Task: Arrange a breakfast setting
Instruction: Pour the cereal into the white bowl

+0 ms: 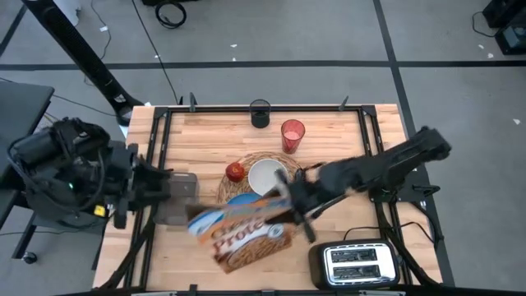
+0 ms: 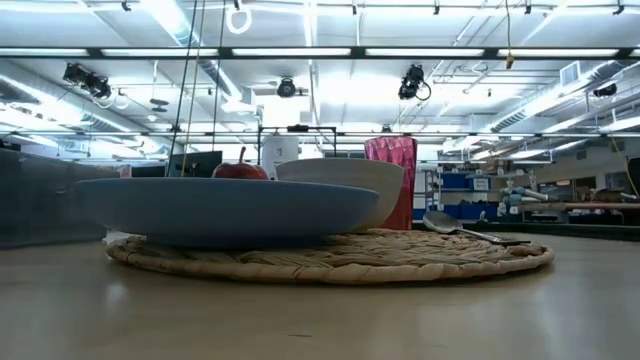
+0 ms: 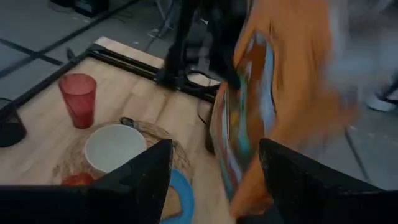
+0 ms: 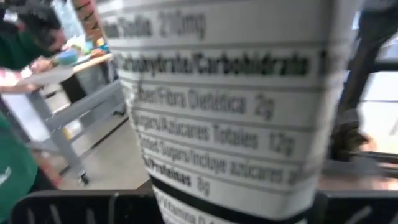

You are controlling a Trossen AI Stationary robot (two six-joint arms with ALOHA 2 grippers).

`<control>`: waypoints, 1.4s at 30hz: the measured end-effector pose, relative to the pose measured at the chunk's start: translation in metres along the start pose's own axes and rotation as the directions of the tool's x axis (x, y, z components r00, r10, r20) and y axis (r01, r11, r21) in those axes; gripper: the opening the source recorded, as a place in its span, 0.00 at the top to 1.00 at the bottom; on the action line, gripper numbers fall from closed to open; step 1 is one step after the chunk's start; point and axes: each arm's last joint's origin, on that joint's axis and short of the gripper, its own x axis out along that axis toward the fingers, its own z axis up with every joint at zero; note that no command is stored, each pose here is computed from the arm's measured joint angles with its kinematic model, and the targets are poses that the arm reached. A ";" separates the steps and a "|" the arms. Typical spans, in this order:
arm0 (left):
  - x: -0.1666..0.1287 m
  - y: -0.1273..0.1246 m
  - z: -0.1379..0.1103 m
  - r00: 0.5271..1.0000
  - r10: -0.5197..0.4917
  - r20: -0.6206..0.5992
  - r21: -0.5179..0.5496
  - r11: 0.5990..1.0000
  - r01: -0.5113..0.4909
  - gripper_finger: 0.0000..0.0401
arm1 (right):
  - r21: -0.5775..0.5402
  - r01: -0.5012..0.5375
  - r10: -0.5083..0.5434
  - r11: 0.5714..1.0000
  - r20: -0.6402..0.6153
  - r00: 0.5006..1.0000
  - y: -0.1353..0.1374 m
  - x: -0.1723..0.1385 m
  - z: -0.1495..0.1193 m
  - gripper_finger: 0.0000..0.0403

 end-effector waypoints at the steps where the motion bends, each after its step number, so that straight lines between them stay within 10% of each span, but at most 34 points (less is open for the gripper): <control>1: 0.003 -0.002 -0.001 1.000 0.016 0.009 0.005 1.000 -0.016 0.39 | -0.003 0.022 -0.022 1.000 0.010 1.000 0.001 -0.012 0.007 0.79; 18: 0.103 -0.033 0.028 0.965 0.164 0.205 0.243 0.947 -0.212 0.13 | -0.117 0.145 -0.120 0.983 0.194 0.974 0.005 -0.121 0.060 0.79; 37: 0.161 -0.033 0.044 0.978 -0.207 0.022 0.306 0.933 0.191 0.12 | -0.180 0.201 -0.188 0.963 0.087 0.978 0.005 -0.143 0.052 0.79; 42: 0.172 -0.023 0.048 0.994 -0.026 0.109 0.322 0.947 -0.010 0.12 | -0.160 0.266 -0.245 0.951 0.142 0.959 0.004 -0.136 0.056 0.79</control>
